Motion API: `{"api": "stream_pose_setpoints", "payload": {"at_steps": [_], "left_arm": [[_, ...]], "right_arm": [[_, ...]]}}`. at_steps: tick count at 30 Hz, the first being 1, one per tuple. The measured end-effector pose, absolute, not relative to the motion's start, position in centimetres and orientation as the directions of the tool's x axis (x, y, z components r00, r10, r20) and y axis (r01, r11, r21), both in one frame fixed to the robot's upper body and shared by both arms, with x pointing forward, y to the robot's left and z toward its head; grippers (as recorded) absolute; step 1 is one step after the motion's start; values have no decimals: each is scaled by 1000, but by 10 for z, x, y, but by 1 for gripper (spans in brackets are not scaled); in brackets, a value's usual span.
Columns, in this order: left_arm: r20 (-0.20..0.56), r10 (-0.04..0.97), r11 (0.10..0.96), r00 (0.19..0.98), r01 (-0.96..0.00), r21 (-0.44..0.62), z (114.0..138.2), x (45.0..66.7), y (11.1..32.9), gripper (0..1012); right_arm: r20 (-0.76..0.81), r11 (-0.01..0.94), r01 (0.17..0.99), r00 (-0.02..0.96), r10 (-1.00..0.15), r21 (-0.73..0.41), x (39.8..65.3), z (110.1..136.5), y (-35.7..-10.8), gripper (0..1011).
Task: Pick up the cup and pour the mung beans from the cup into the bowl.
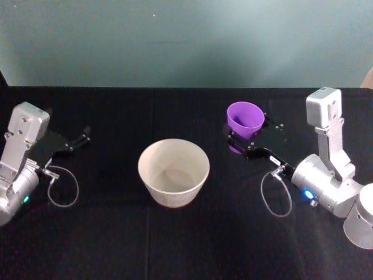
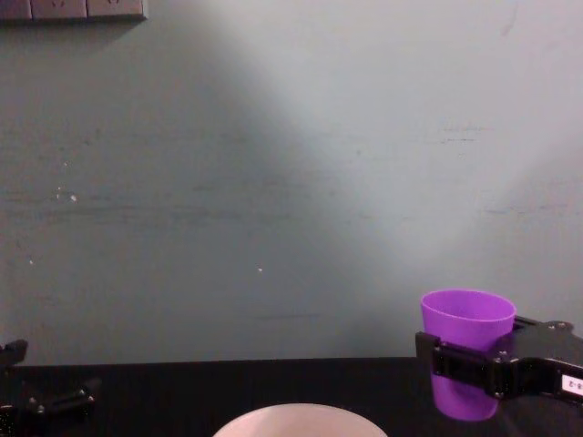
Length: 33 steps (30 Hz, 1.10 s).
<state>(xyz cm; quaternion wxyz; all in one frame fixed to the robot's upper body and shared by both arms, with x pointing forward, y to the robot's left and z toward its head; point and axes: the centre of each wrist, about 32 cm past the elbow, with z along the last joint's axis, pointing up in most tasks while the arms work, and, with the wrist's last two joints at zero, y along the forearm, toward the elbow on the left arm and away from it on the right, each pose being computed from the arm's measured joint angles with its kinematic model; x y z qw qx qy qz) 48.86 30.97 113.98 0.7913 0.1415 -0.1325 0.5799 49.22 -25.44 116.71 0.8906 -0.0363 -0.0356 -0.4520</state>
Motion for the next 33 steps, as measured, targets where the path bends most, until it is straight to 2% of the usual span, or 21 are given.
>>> {"api": "stream_pose_setpoints", "payload": {"at_steps": [33], "left_arm": [[374,880,287,292,-955,70,1140,489,310,1000]], "right_arm": [[96,589,808,589,-802,-32,492,1167,-254,729]]}}
